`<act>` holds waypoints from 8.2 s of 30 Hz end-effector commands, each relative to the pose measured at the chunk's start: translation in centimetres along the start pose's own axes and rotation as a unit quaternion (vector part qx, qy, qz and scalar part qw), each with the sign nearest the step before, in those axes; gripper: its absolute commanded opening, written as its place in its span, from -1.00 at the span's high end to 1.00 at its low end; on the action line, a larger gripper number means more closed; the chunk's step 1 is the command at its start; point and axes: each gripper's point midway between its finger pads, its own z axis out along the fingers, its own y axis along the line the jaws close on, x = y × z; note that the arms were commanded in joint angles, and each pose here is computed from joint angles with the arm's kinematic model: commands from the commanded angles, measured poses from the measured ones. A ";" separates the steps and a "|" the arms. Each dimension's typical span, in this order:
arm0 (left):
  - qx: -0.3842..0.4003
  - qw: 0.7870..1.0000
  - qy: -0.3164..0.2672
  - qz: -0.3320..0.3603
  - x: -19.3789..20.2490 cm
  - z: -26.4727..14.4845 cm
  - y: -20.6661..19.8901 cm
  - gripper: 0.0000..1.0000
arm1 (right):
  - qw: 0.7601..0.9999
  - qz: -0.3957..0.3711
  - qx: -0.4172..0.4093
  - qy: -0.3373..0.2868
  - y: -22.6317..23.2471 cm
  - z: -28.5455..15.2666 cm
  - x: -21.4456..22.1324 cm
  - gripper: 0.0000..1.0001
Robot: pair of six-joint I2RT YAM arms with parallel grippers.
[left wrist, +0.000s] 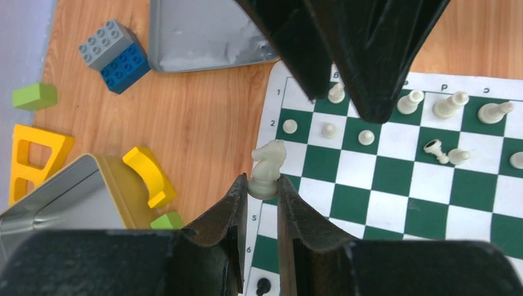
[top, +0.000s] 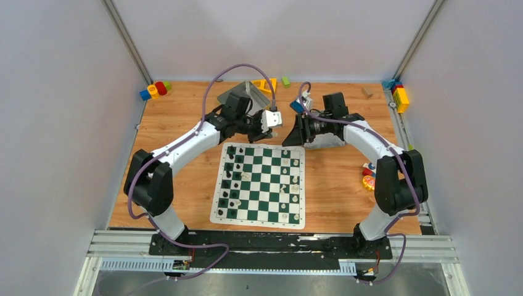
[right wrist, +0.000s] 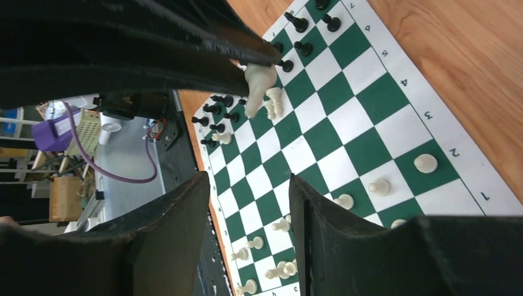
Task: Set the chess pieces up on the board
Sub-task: Place the chess piece on the chessboard, then pick up the chess piece from the chessboard.
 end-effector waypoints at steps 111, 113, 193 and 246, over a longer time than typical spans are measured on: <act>-0.208 0.943 0.075 -0.250 5.2 -17.4 3.8 -1.00 | 0.850 -0.318 0.149 0.392 1.5 0.4 22.5 1.00; -0.209 0.942 0.076 -0.250 5.2 -17.5 3.7 -1.00 | 0.847 -0.320 0.151 0.398 1.4 0.5 22.7 1.00; -0.359 0.845 0.183 -0.352 14.3 -27.3 0.3 -1.00 | 0.891 -0.381 0.009 0.249 9.5 18.7 14.5 0.03; -0.349 0.852 0.192 -0.340 15.6 -26.5 -0.3 -1.00 | 0.873 -0.403 0.029 0.272 8.7 19.6 15.4 0.94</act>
